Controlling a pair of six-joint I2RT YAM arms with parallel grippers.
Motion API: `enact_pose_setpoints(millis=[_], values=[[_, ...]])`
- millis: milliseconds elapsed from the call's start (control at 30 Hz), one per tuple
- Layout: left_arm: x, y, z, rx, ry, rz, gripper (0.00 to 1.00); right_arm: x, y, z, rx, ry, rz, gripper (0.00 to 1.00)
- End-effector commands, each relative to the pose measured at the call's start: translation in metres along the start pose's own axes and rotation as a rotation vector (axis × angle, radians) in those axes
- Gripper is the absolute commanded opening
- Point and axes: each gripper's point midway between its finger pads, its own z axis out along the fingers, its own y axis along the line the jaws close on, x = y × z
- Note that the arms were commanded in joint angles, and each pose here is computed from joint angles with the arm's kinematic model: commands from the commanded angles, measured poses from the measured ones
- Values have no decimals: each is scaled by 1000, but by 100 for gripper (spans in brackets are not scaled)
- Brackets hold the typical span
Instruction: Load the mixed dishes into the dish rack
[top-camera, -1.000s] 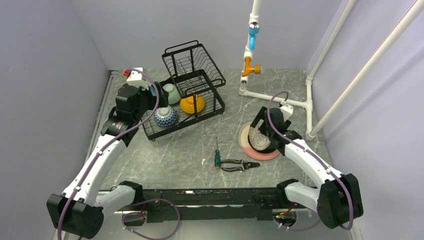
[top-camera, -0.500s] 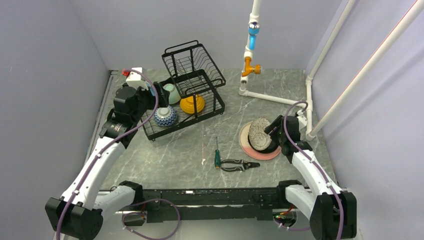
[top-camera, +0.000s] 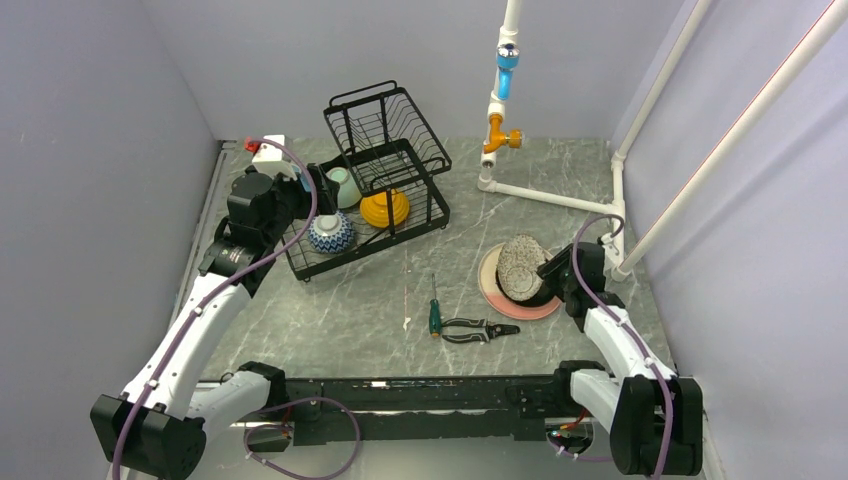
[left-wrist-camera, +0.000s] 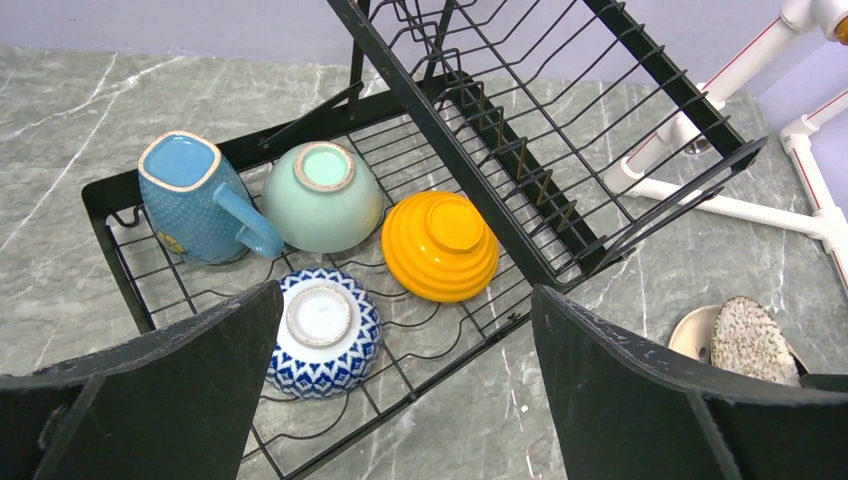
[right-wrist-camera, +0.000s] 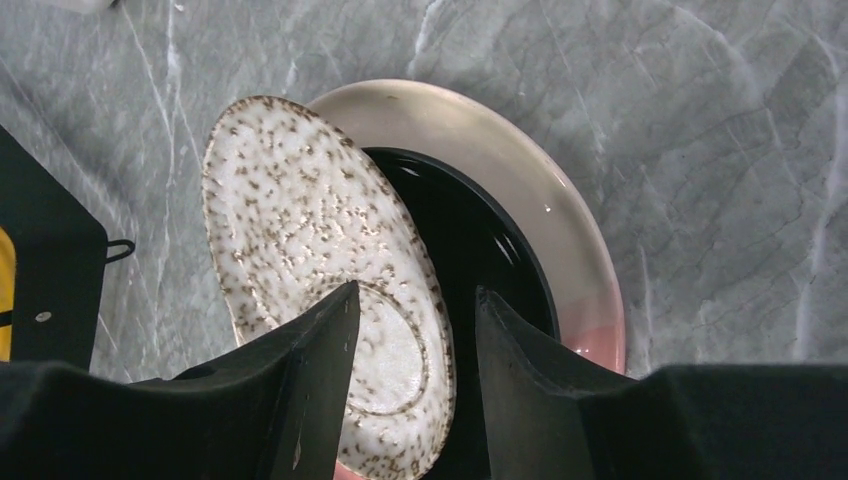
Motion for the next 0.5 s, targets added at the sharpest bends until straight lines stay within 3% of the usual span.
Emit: enact_pose_setpoints(millis=[0, 267, 467], values=[[-16, -6, -4, 23, -54, 13, 99, -2, 2, 4, -38, -26, 23, 48], [-12, -5, 0, 20, -34, 9, 97, 2, 0, 9, -73, -38, 27, 45], [-12, -5, -1, 16, -38, 10, 96, 9, 0, 13, -92, -20, 16, 37]])
